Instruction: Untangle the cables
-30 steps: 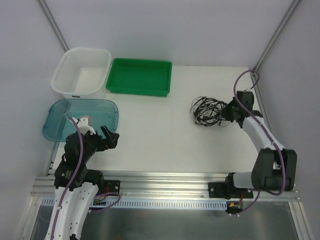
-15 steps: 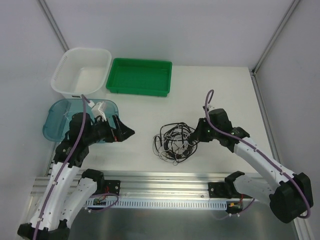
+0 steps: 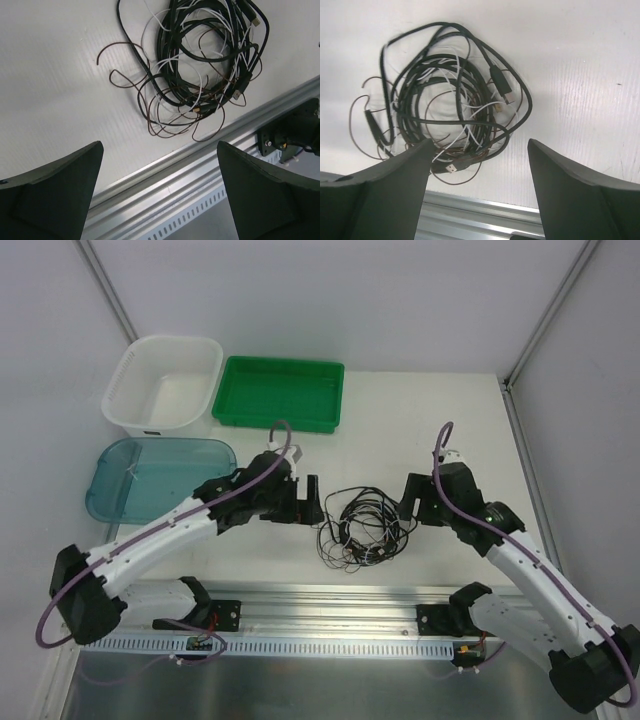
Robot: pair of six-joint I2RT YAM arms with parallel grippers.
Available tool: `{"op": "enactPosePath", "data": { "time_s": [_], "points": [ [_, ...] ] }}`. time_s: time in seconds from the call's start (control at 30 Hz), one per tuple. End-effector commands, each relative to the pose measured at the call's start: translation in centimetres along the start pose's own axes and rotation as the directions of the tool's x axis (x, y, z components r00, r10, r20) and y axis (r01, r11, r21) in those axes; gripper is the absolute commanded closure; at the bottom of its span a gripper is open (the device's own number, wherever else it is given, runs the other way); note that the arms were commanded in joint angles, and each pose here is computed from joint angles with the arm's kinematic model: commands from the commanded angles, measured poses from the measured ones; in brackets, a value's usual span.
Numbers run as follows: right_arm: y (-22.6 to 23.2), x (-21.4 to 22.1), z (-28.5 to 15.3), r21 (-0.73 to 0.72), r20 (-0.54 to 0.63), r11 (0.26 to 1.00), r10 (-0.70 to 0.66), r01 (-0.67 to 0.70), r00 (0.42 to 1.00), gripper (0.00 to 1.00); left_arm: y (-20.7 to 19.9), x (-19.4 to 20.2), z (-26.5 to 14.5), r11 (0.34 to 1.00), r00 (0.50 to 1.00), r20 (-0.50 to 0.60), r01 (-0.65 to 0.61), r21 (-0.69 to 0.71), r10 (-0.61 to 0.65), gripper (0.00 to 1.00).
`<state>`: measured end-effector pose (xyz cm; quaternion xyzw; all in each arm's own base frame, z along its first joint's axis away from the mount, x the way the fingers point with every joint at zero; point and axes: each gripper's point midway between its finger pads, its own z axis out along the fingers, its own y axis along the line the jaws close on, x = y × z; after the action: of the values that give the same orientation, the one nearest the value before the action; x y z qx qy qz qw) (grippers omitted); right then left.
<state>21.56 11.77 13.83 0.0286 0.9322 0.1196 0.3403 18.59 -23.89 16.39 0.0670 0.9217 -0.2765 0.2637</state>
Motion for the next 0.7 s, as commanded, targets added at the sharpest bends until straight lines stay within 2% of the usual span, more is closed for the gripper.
{"op": "enactPosePath", "data": {
  "time_s": [0.0, 0.03, 0.1, 0.13, 0.23, 0.3, 0.37, 0.43, 0.47, 0.53, 0.67],
  "points": [
    [0.5, -0.6, -1.8, -0.032, 0.038, 0.999, -0.026, 0.028, 0.999, 0.2, -1.2, -2.7, 2.6, 0.995, 0.997, 0.077, -0.013, -0.096, 0.021, 0.01],
    [0.5, -0.4, -1.8, -0.036, 0.036, 0.999, -0.031, 0.033, 0.999, 0.2, -2.4, -3.5, 2.8, 0.994, 0.994, 0.082, -0.068, -0.086, 0.075, 0.01],
    [0.8, -0.2, -2.0, -0.061, 0.042, 0.998, -0.033, 0.036, 0.999, 0.2, -3.2, -2.5, 5.1, 0.977, 0.982, 0.015, -0.184, -0.107, 0.187, 0.01],
    [0.9, 0.0, -1.9, -0.068, 0.039, 0.997, -0.038, 0.04, 0.999, 0.2, -4.1, -3.0, 5.4, 0.954, 0.957, 0.008, -0.287, -0.089, 0.289, 0.01],
    [1.0, 0.3, -2.3, -0.093, 0.045, 0.994, -0.051, 0.055, 0.998, 0.2, -4.1, -1.6, 7.7, 0.872, 0.875, -0.077, -0.482, -0.078, 0.477, 0.01],
    [1.1, 0.4, -2.7, -0.115, 0.056, 0.991, -0.055, 0.061, 0.997, 0.2, -3.5, -0.7, 8.8, 0.838, 0.837, -0.124, -0.542, -0.066, 0.532, 0.02],
    [1.2, 0.8, -2.8, -0.129, 0.057, 0.989, -0.066, 0.073, 0.996, 0.2, -3.1, -0.2, 9.3, 0.784, 0.778, -0.156, -0.62, -0.032, 0.609, 0.03],
    [1.3, 0.8, -3.2, -0.147, 0.073, 0.986, -0.064, 0.074, 0.995, 0.2, -2.7, 0.4, 9.9, 0.725, 0.711, -0.184, -0.689, 0.008, 0.679, 0.07],
    [1.3, 0.8, -3.2, -0.151, 0.077, 0.986, -0.063, 0.074, 0.995, 0.2, -2.6, 0.5, 10.1, 0.712, 0.697, -0.19, -0.702, 0.019, 0.692, 0.1],
    [1.5, 0.8, -3.5, -0.169, 0.083, 0.982, -0.066, 0.079, 0.994, 0.2, -2.3, 0.7, 10.5, 0.656, 0.636, -0.199, -0.753, 0.05, 0.746, 0.19],
    [1.6, 0.9, -3.6, -0.179, 0.083, 0.98, -0.074, 0.088, 0.994, 0.19, -3.5, 1.8, 11.2, 0.624, 0.595, -0.196, -0.765, 0.157, 0.779, 0.21]
  ]
}}
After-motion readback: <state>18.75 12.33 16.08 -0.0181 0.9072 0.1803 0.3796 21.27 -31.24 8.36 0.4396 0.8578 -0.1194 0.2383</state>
